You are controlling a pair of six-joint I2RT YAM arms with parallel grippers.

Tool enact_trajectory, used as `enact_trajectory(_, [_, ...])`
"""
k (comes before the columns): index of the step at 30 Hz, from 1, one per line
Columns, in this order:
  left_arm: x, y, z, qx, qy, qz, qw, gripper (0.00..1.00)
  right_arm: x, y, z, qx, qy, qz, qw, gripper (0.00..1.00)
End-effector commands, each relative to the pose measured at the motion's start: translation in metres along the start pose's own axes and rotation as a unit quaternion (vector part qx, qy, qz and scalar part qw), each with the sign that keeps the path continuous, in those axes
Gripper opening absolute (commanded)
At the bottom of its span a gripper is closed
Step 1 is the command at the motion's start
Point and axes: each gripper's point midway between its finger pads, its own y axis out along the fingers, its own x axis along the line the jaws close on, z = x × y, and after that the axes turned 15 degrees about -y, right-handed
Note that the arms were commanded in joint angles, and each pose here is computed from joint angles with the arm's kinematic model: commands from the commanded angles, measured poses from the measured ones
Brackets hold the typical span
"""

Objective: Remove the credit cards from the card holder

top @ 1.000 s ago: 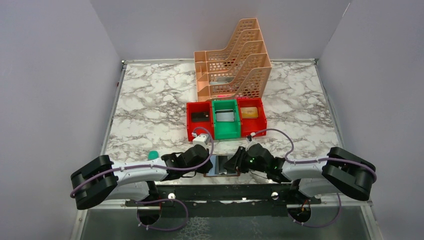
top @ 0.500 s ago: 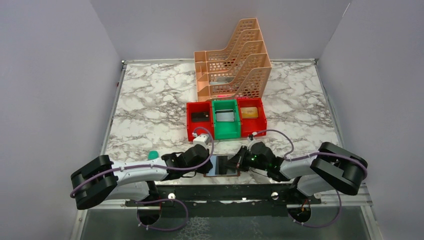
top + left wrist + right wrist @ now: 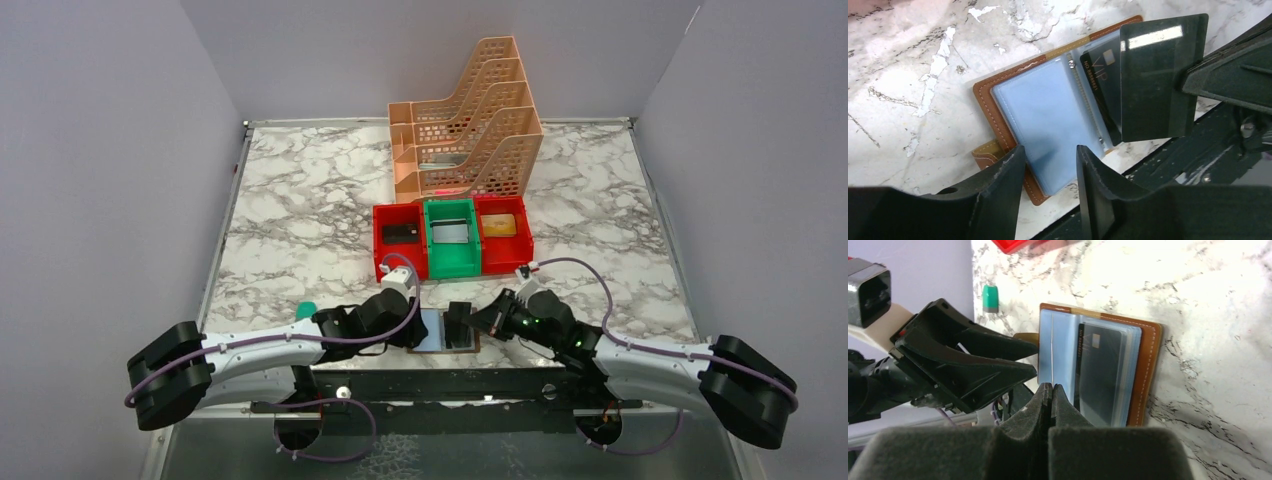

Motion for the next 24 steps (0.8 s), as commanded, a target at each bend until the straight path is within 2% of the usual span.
enact_trajectory(1, [-0.024,-0.009,-0.013,-0.020,-0.004,0.043,0.999,0.50,-0.003,-0.007,-0.007,-0.028,-0.033,-0.005,0.999,0.01])
enact_trajectory(9, [-0.068,-0.028,-0.032,-0.028,-0.009,0.163,0.986,0.69,0.017,-0.016,-0.008,-0.034,-0.065,-0.068,0.995,0.01])
enact_trajectory(11, [-0.081,-0.034,-0.042,-0.028,-0.023,0.225,0.974,0.69,0.021,-0.017,-0.007,-0.031,-0.070,-0.080,0.994,0.01])
enact_trajectory(14, [-0.085,-0.040,-0.049,-0.017,-0.036,0.278,0.960,0.70,0.028,-0.020,-0.007,-0.031,-0.077,-0.098,0.992,0.01])
enact_trajectory(19, [-0.093,-0.044,-0.040,0.021,-0.020,0.316,0.948,0.70,0.044,-0.026,-0.012,-0.044,-0.087,-0.136,0.986,0.01])
enact_trajectory(24, [-0.098,-0.045,-0.030,0.043,-0.009,0.342,0.939,0.65,0.057,-0.031,-0.015,-0.051,-0.090,-0.166,0.981,0.01])
